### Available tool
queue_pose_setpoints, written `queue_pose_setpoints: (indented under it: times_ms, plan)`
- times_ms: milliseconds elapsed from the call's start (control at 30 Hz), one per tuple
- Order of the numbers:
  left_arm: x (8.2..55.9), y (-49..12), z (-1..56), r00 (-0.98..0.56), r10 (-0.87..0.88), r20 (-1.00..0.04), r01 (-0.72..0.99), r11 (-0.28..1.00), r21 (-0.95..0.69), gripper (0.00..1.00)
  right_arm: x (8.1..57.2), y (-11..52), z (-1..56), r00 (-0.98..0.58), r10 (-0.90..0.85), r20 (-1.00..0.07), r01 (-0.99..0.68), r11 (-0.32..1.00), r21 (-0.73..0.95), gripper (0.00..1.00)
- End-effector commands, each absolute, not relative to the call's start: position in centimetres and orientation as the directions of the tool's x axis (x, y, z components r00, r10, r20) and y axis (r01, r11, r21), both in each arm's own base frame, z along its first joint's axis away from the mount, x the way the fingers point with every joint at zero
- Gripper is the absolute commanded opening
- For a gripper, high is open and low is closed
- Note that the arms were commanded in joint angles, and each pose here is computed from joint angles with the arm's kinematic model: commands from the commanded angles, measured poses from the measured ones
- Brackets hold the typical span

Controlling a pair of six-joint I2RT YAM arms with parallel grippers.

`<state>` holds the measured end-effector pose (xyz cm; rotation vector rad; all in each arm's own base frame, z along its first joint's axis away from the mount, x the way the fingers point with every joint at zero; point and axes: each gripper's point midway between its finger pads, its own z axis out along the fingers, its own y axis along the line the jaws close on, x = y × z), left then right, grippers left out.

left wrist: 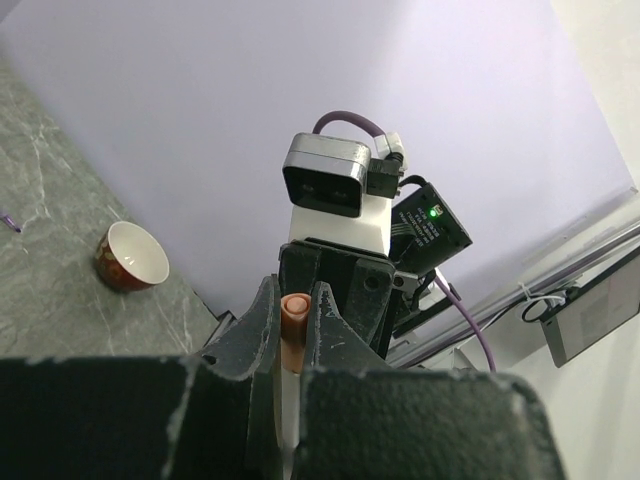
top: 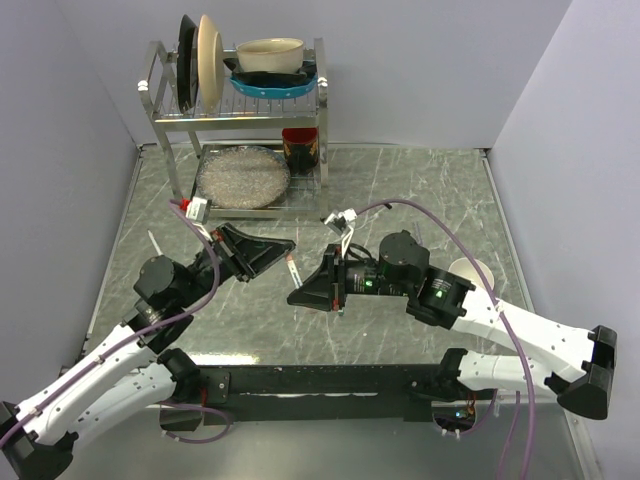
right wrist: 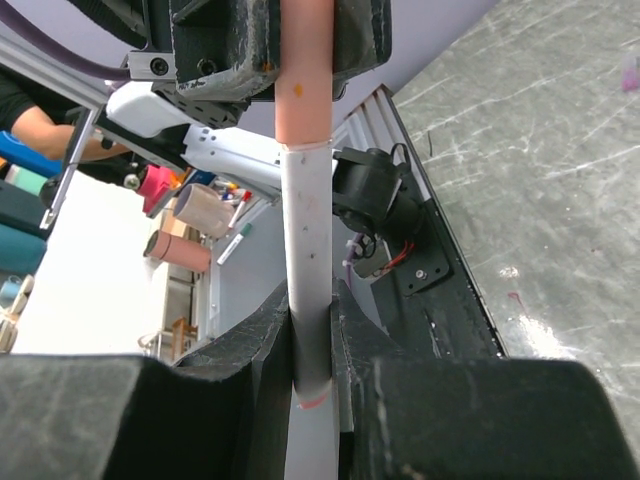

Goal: Insert the pens into the pen caps

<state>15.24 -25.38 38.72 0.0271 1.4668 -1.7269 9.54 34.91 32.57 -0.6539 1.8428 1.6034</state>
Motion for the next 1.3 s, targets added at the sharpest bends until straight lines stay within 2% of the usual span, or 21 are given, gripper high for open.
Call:
queue_pose_setpoints:
  times_ms: [0,133,300,433,567,900,1000,1133,1267]
  plan:
    - [11.5,-27.5,33.7,-0.786,-0.35,-0.509,0.534,0.03,-0.845,0.01,14.5,33.8,43.1,-0.507,0.355,-0.786,-0.801,0.142,0.581,0.0]
    - [10.6,-28.4,31.4,-0.803,-0.274,-0.529,0.529,0.082,-0.845,0.01,15.6,33.4,44.5,-0.481,0.382,-0.789,-0.807,0.16,0.569,0.0]
    - [9.5,-28.9,29.9,-0.817,-0.259,-0.515,0.51,0.088,-0.855,0.01,17.5,32.7,46.1,-0.424,0.395,-0.815,-0.816,0.225,0.533,0.0]
    - [8.8,-29.1,28.9,-0.826,-0.244,-0.508,0.503,0.088,-0.86,0.01,18.0,32.7,46.4,-0.425,0.398,-0.813,-0.816,0.22,0.534,0.0]
    - [7.6,-28.9,29.5,-0.834,-0.243,-0.495,0.507,0.015,-0.862,0.01,18.0,33.1,46.7,-0.437,0.403,-0.804,-0.818,0.194,0.542,0.0]
    - [4.5,-29.9,28.9,-0.886,-0.174,-0.43,0.435,0.006,-0.9,0.01,19.2,34.0,47.0,-0.423,0.383,-0.821,-0.822,0.22,0.526,0.0]
    - [3.7,-30.6,28.5,-0.884,-0.147,-0.443,0.44,0.051,-0.896,0.01,19.7,34.0,46.7,-0.424,0.395,-0.815,-0.811,0.234,0.536,0.0]
    - [3.2,-30.5,26.8,-0.881,-0.094,-0.464,0.443,0.178,-0.879,0.01,20.3,33.4,47.3,-0.397,0.411,-0.821,-0.809,0.265,0.524,0.0]
    - [3.7,-29.6,26.1,-0.873,-0.124,-0.471,0.434,0.241,-0.868,0.01,20.8,33.1,47.9,-0.376,0.411,-0.83,-0.808,0.292,0.511,0.0]
